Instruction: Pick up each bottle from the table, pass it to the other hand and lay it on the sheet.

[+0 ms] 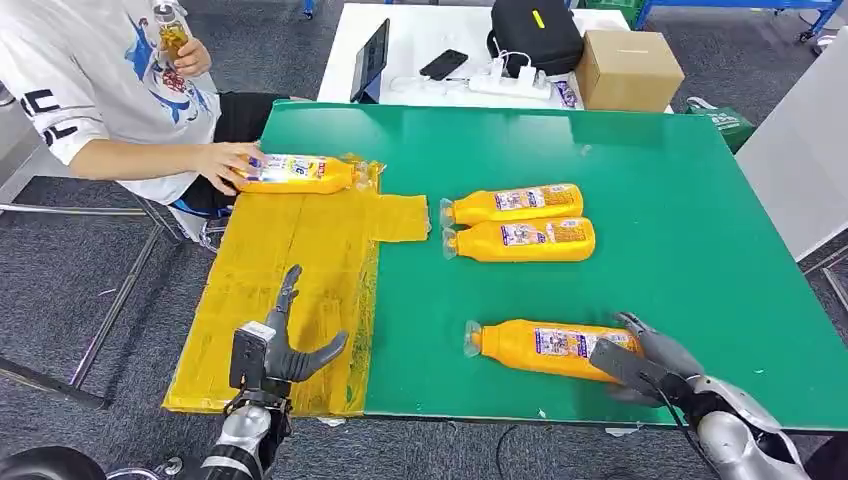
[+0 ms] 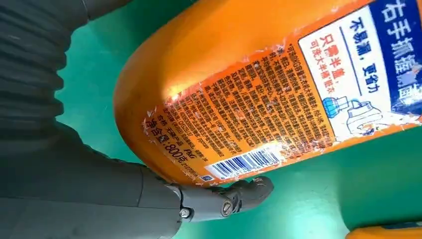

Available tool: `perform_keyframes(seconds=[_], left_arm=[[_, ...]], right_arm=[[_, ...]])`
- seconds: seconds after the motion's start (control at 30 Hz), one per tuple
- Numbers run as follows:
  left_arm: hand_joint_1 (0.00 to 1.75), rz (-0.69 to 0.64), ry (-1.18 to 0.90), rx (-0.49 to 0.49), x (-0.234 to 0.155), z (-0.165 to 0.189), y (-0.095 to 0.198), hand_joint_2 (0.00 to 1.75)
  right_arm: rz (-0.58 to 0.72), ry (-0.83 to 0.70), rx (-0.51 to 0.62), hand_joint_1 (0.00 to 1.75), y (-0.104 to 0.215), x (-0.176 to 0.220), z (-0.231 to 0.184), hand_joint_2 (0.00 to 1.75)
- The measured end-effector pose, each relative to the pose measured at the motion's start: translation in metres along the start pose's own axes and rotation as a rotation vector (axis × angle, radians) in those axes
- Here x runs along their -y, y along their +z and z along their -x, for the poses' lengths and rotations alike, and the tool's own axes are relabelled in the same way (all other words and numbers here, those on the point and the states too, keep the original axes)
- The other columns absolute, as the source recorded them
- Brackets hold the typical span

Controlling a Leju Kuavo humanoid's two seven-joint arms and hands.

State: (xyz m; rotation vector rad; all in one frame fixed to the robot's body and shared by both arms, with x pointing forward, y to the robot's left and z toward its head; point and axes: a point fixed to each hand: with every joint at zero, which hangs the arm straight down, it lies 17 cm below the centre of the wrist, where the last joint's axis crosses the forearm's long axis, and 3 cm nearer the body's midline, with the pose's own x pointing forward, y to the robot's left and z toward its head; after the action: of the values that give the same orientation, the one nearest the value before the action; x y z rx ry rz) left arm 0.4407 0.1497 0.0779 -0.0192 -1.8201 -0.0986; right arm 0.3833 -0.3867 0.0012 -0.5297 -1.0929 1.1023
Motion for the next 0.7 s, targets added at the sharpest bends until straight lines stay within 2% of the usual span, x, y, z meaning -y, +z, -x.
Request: perform_keyframes(seconds=[0.3, 0.5, 0.53, 0.57, 0.7], left_arm=[[0.0, 0.004, 0.003, -0.014, 0.001, 0.004, 0.001, 1.75], [0.0, 0.009, 0.007, -0.022, 0.003, 0.006, 0.001, 1.75], [0.0, 0.011, 0.008, -0.023, 0.003, 0.006, 0.0, 1.75], [0.0, 0.013, 0.01, -0.023, 0.004, 0.005, 0.0, 1.75], [0.0, 0.017, 0.013, -0.024, 0.005, 0.005, -0.002, 1.75]], right_arm=[[0.022, 0.007, 0.006, 0.0, -0.002, -0.001, -0.004, 1.75], [0.07, 0.017, 0.051, 0.0, -0.006, -0.001, -0.018, 1.75], [0.076, 0.014, 0.062, 0.02, -0.007, -0.002, -0.022, 1.75], [0.083, 0.013, 0.07, 0.1, -0.008, -0.003, -0.025, 1.75], [0.102, -0.001, 0.104, 0.1, -0.01, -0.006, -0.037, 1.75]])
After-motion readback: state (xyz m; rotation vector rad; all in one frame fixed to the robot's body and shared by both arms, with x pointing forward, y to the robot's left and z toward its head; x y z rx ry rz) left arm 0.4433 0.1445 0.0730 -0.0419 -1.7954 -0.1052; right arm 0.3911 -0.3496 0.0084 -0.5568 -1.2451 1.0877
